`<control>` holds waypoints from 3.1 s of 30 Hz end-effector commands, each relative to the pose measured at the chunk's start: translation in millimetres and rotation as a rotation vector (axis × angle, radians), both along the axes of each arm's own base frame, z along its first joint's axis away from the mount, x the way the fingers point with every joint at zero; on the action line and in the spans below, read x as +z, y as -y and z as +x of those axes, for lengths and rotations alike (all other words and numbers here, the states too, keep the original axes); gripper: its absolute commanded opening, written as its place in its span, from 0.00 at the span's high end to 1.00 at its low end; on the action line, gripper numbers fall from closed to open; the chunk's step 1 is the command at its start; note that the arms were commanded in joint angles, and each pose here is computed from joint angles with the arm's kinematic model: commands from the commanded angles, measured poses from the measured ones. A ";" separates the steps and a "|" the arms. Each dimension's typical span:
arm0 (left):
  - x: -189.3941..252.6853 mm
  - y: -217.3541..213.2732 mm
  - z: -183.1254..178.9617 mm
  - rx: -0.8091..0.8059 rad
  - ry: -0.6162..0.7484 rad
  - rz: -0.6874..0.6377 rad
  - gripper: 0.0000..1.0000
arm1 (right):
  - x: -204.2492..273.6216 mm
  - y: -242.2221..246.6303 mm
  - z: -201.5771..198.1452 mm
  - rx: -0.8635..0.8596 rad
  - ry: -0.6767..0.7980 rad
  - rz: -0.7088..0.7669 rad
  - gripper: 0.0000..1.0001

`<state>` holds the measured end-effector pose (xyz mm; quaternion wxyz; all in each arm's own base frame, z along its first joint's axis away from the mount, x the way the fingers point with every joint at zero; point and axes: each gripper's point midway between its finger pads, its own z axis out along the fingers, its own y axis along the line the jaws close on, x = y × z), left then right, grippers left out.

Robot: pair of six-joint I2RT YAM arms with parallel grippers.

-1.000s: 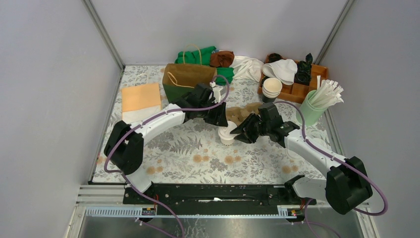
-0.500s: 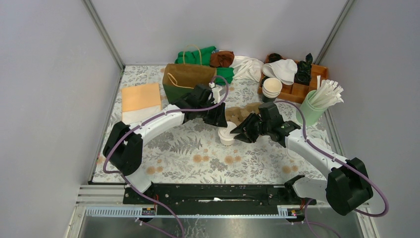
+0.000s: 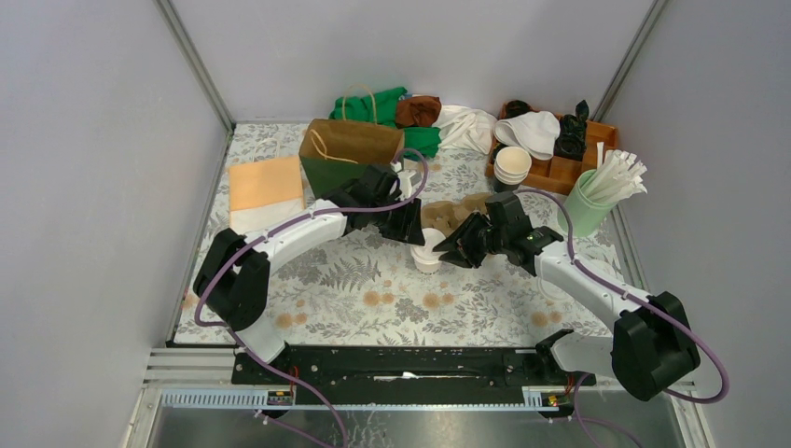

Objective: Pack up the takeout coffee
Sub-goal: Adjust the cup lid on the coffee cup.

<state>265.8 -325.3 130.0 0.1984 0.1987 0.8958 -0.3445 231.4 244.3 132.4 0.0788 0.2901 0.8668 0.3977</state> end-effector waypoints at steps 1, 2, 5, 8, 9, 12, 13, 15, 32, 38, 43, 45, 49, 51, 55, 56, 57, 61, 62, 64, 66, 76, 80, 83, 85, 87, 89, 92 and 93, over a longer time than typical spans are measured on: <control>13.1 1.8 -5.7 -0.005 0.010 -0.034 0.55 | 4.4 -5.1 3.2 0.014 0.023 0.014 0.63; 12.6 1.9 -5.9 -0.005 0.009 -0.032 0.55 | 2.5 -4.3 2.4 0.013 0.018 0.008 0.63; 12.4 2.0 -6.4 -0.004 0.010 -0.031 0.55 | -2.1 -2.1 -0.4 0.018 0.010 -0.009 0.63; 12.1 2.4 -6.3 -0.003 0.009 -0.029 0.55 | -9.2 0.6 -4.7 0.027 -0.012 -0.031 0.63; 12.0 2.5 -6.5 -0.004 0.009 -0.030 0.55 | -11.6 1.5 -5.6 0.028 -0.016 -0.036 0.63; 10.9 3.1 -6.9 -0.003 0.007 -0.027 0.55 | -18.0 2.8 -9.4 0.033 -0.028 -0.040 0.63; 10.6 3.3 -7.1 -0.004 0.006 -0.027 0.55 | -20.2 3.3 -10.5 0.034 -0.029 -0.042 0.63; 10.5 3.3 -7.0 -0.003 0.006 -0.026 0.55 | -26.1 5.0 -13.5 0.038 -0.042 -0.050 0.63; 8.5 3.8 -8.2 0.000 0.008 -0.026 0.55 | -48.8 11.0 -21.5 0.053 -0.080 -0.095 0.61; 23.2 7.7 0.1 0.007 0.045 -0.042 0.55 | -22.2 7.0 -11.9 0.056 -0.020 -0.079 0.58; 38.4 11.3 9.1 0.013 0.076 -0.043 0.52 | 7.3 7.3 0.4 0.074 0.056 -0.107 0.54; 43.9 11.6 12.4 0.017 0.090 -0.042 0.51 | 13.2 8.7 1.3 0.085 0.069 -0.123 0.52; 53.5 12.3 16.5 0.022 0.109 -0.041 0.49 | 23.6 12.9 7.9 0.094 0.115 -0.150 0.51; 55.5 12.0 17.7 0.026 0.113 -0.039 0.48 | 26.8 15.5 11.8 0.101 0.130 -0.164 0.51; 59.1 8.7 16.0 0.042 0.114 -0.038 0.47 | 32.8 17.7 20.2 0.135 0.174 -0.204 0.51; 61.2 7.0 15.3 0.049 0.117 -0.038 0.46 | 35.2 18.2 23.5 0.145 0.192 -0.214 0.51; 63.0 5.4 14.3 0.057 0.118 -0.040 0.46 | 37.3 19.1 26.5 0.156 0.209 -0.230 0.51; 73.8 -3.3 8.3 0.105 0.122 -0.057 0.46 | 57.4 22.4 44.6 0.214 0.341 -0.297 0.50; 76.9 -4.9 5.7 0.117 0.120 -0.068 0.46 | 62.6 24.4 48.6 0.225 0.377 -0.320 0.50; 83.8 -7.7 1.2 0.142 0.122 -0.090 0.46 | 73.6 30.3 55.5 0.228 0.445 -0.363 0.50; 94.6 -9.4 -1.8 0.168 0.139 -0.106 0.46 | 80.1 35.7 60.0 0.207 0.503 -0.389 0.49; 125.1 -26.0 -32.7 0.283 0.182 -0.152 0.46 | 88.9 66.1 60.1 0.131 0.625 -0.506 0.49; 120.3 -34.0 -46.6 0.311 0.162 -0.164 0.46 | 81.2 62.1 60.8 0.133 0.601 -0.490 0.49; 121.2 -36.9 -53.6 0.320 0.159 -0.175 0.46 | 81.6 57.4 65.8 0.121 0.604 -0.469 0.47; 121.5 -37.6 -56.8 0.318 0.155 -0.179 0.46 | 82.7 55.5 69.2 0.113 0.605 -0.463 0.45; 121.3 -37.7 -58.3 0.315 0.152 -0.176 0.46 | 83.8 54.1 72.2 0.110 0.609 -0.462 0.41; 121.6 -36.5 -60.3 0.309 0.149 -0.173 0.46 | 82.8 53.6 73.9 0.100 0.602 -0.458 0.36; 121.7 -35.1 -63.4 0.305 0.147 -0.174 0.46 | 79.3 51.8 76.0 0.088 0.591 -0.449 0.26; 121.9 -35.1 -64.8 0.305 0.146 -0.176 0.46 | 78.1 51.4 76.4 0.081 0.582 -0.444 0.24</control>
